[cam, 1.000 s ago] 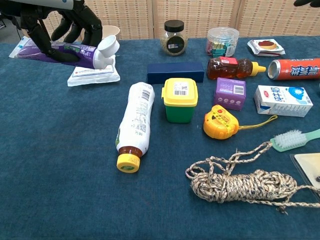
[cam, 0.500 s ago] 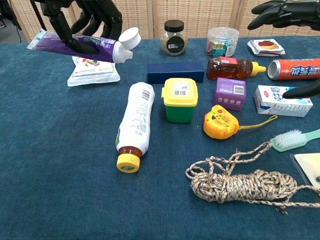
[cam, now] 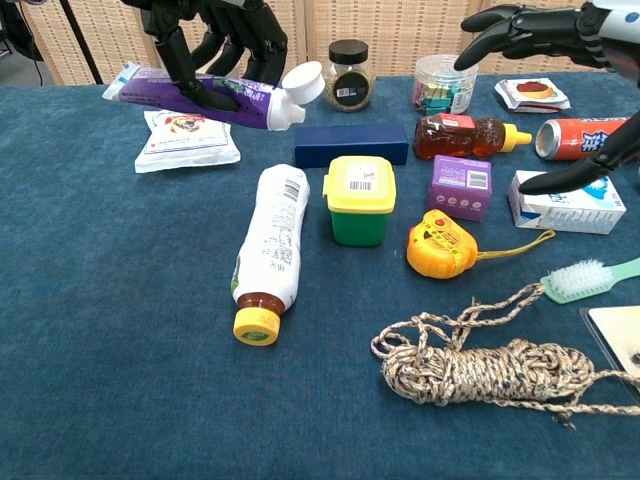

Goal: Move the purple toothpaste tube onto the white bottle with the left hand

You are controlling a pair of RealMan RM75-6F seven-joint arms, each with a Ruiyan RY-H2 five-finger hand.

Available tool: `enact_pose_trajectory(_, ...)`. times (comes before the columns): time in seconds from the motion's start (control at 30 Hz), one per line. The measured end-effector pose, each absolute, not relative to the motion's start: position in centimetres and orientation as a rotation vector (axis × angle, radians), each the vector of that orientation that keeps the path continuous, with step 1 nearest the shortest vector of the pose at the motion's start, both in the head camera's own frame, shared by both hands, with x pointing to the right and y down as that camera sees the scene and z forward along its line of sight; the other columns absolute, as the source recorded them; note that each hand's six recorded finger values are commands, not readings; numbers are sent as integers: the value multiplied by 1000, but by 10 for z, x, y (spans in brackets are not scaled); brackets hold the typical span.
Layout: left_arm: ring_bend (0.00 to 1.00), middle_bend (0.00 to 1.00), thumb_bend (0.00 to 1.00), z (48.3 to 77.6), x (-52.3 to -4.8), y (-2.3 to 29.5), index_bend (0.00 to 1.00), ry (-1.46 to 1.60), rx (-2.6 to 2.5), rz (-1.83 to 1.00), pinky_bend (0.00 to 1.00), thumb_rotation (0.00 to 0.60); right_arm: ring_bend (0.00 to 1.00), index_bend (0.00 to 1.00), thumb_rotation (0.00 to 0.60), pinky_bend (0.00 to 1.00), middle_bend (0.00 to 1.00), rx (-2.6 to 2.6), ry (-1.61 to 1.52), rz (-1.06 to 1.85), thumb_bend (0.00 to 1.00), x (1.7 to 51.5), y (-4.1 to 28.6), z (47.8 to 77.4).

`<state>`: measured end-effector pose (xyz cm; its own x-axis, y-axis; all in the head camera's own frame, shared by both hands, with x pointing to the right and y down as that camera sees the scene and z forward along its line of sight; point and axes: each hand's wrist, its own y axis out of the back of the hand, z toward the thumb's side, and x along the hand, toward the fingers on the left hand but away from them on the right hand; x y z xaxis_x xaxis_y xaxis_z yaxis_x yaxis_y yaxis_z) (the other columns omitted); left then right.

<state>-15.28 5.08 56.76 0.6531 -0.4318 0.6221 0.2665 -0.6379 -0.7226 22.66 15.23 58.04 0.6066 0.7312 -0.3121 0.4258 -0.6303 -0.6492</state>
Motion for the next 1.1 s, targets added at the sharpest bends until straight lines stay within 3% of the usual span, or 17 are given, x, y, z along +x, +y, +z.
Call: enact_pose_trajectory(1.1,598,545,1000,577,-105,53,627,119,-1990,-1044,593,600,0,213,600,0,0,-2394,-858,727,0,189,148,592)
